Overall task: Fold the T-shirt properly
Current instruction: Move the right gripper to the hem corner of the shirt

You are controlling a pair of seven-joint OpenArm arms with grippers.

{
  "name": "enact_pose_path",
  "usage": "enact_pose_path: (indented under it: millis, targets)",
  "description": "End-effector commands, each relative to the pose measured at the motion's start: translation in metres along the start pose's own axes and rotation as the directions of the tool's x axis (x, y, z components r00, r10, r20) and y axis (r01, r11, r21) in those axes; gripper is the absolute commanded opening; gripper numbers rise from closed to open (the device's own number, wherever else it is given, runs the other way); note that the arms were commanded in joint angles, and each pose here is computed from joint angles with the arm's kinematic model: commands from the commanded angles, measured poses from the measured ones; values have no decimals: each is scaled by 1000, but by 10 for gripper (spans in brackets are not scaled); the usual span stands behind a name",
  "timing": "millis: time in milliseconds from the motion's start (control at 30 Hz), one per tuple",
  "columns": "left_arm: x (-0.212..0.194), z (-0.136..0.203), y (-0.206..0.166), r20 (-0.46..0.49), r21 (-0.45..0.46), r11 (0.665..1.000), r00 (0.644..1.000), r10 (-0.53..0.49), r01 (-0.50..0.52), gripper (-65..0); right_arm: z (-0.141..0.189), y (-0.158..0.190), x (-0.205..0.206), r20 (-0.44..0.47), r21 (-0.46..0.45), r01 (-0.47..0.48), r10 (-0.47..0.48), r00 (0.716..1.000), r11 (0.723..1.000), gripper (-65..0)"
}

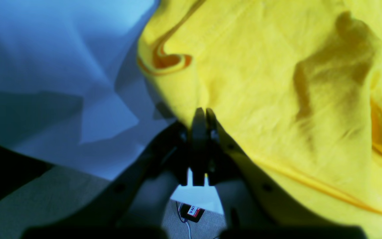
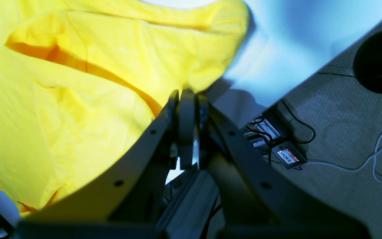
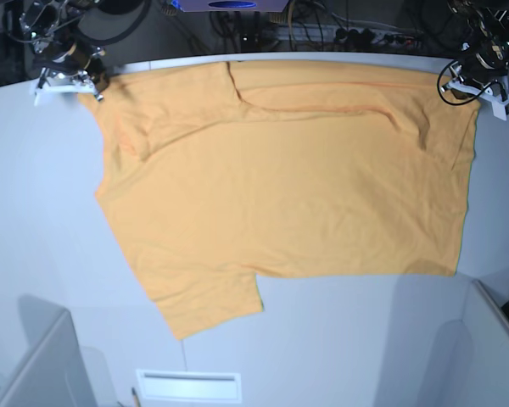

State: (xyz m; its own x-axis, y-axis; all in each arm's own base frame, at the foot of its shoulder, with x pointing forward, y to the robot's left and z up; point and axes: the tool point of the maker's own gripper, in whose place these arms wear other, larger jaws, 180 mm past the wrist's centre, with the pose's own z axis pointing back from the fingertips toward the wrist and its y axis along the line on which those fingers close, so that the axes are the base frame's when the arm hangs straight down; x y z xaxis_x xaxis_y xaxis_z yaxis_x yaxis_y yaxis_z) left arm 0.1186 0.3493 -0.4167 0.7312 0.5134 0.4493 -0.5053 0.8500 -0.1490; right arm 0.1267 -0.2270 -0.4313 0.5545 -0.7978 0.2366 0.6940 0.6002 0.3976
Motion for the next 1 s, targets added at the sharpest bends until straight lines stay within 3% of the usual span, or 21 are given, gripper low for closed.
enact_pose_path:
  millis: [0, 100, 167, 233, 300, 400, 533, 767, 967]
  targets:
    - [15, 7, 8, 48, 31, 999, 999, -17, 16, -650, 5, 0, 13, 48, -6, -13, 14, 999, 1000, -650]
    - [15, 7, 9, 47, 32, 999, 999, -16, 15, -635, 5, 0, 13, 49, -6, -14, 14, 999, 1000, -644]
    - [13, 8, 10, 43, 37, 999, 999, -19, 17, -492, 8, 2, 16, 61, -4, -22, 22, 998, 1000, -531]
    - [12, 8, 11, 42, 38, 999, 999, -19, 17, -359, 12, 4, 19, 74, -3, -32, 32, 997, 999, -461]
    - [14, 12, 17, 52, 52, 999, 999, -5, 3, -224, 16, 5, 23, 94, -5, -37, 37, 995, 999, -441]
    - [23, 25, 41, 103, 99, 993, 994, 48, -58, -117, 28, -5, 37, 146, -27, -11, 15, 989, 1000, -441]
    - [38, 42, 58, 173, 137, 986, 982, 72, -96, -110, 35, -1, 56, 208, -18, 3, 1, 978, 1000, -437]
    - [96, 74, 21, 336, 130, 991, 940, -61, 18, -110, 34, 48, 122, 327, 77, -71, 42, 944, 995, -437]
    - [137, 64, -30, 370, 63, 981, 909, -192, 181, -110, 0, 108, 163, 286, 161, -187, 136, 948, 969, -435]
